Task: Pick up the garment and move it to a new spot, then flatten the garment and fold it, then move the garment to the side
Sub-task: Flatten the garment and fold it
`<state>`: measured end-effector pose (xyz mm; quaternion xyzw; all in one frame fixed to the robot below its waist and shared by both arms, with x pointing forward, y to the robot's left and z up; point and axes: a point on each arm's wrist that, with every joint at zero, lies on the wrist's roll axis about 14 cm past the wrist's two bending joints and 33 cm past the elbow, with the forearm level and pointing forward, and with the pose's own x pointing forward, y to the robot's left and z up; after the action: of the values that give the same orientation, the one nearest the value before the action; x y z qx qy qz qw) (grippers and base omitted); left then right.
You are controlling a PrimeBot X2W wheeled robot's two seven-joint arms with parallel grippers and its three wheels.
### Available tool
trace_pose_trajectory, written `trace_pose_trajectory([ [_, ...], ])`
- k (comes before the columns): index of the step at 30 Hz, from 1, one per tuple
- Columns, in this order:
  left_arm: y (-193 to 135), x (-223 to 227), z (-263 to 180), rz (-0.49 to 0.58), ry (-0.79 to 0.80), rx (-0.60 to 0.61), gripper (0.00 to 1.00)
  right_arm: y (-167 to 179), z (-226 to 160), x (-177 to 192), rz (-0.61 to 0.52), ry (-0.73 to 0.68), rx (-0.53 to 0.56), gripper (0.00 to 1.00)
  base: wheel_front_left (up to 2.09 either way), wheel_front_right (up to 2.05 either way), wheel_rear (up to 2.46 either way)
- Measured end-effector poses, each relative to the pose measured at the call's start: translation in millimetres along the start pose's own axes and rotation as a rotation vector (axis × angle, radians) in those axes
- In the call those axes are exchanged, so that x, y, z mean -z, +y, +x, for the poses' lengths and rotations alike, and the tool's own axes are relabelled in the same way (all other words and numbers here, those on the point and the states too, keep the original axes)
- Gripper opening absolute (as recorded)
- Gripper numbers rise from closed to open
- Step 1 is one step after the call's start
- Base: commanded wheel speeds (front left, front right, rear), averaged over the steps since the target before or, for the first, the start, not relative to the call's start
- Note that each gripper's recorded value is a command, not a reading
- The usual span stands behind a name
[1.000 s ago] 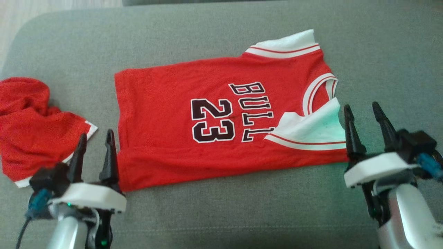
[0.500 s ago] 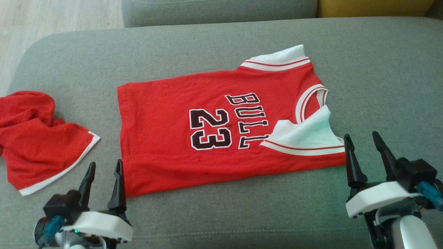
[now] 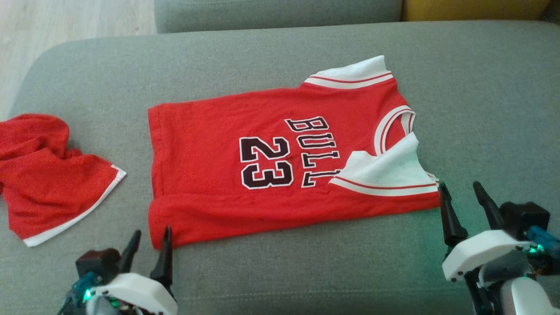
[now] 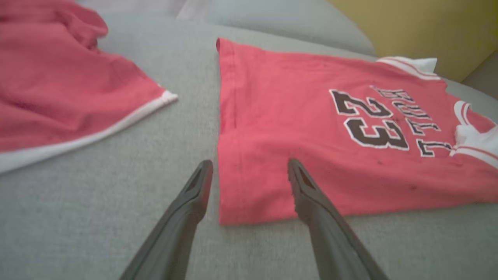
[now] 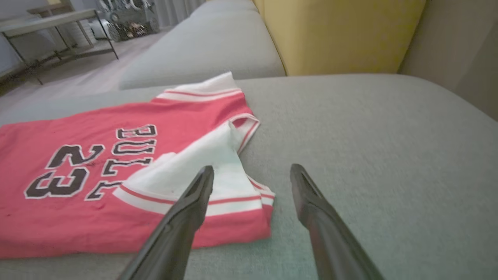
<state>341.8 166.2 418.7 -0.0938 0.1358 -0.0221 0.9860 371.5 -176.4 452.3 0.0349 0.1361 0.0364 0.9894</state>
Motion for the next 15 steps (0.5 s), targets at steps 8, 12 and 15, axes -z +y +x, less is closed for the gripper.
trace_pose_trajectory([
  [8, 3, 53, 5, -0.108, 0.229, -0.003, 1.00, -12, 5, 43, 0.015, 0.218, 0.035, 1.00, 0.00, 0.00, 0.00],
  [12, 4, 59, 22, -0.144, 0.275, 0.006, 1.00, -17, 21, 55, 0.018, 0.295, 0.047, 1.00, 0.00, 0.00, 0.00],
  [15, 4, 60, 31, -0.164, 0.289, 0.011, 1.00, -17, 29, 61, 0.024, 0.329, 0.046, 1.00, 0.00, 0.00, 0.00],
])
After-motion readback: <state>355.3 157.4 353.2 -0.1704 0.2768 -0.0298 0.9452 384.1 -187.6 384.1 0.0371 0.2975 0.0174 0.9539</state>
